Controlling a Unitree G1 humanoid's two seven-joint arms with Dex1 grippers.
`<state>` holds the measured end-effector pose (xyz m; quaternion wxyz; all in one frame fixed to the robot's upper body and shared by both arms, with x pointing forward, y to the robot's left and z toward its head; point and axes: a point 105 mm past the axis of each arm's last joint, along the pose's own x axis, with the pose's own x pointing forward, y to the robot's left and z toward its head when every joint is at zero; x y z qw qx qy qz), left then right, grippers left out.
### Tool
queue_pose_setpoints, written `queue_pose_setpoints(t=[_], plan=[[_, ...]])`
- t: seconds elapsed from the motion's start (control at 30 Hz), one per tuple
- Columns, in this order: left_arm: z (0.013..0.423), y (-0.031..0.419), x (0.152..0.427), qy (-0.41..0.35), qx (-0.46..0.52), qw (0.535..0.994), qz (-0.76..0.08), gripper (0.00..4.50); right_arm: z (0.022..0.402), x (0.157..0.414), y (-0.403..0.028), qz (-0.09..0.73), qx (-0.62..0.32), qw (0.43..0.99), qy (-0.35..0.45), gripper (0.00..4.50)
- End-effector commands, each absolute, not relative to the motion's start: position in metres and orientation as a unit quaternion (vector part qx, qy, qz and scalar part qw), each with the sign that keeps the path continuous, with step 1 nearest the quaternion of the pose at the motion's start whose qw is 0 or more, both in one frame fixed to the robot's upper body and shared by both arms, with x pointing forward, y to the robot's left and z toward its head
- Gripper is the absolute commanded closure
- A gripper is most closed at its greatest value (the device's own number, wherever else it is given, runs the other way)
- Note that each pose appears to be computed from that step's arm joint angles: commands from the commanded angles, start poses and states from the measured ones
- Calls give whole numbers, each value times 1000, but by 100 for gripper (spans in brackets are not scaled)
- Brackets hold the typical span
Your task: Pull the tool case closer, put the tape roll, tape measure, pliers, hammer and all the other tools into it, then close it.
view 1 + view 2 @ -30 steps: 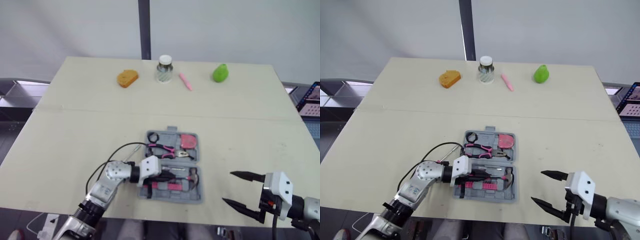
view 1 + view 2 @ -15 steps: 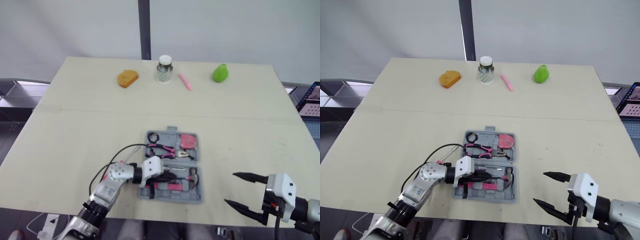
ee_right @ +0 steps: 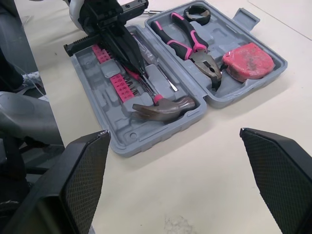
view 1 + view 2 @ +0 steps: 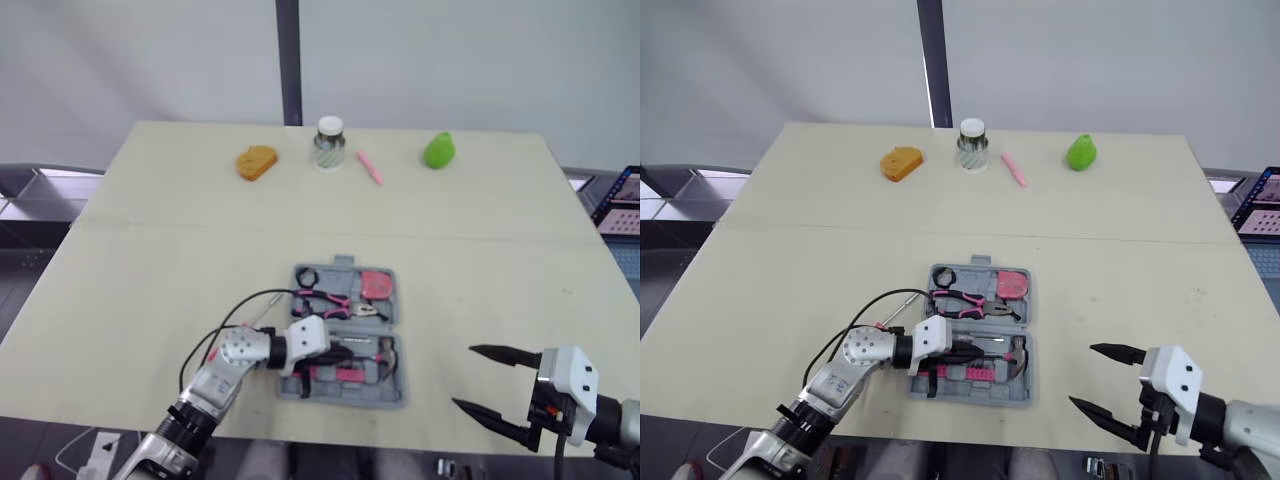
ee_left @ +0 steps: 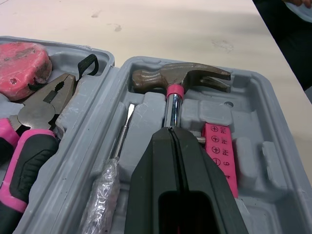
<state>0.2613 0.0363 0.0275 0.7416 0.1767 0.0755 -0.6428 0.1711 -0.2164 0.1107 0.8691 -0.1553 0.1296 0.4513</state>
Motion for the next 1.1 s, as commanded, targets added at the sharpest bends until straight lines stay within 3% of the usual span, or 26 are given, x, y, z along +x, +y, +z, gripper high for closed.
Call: queue_pose_setpoints(t=[0.03, 1.1], plan=[[-15, 56, 254, 167, 193, 741, -621, 446, 120, 170, -212, 459, -166, 865, 115, 0], [-62, 70, 233, 236, 187, 734, -609, 446, 122, 176, -214, 468, -174, 858, 119, 0]])
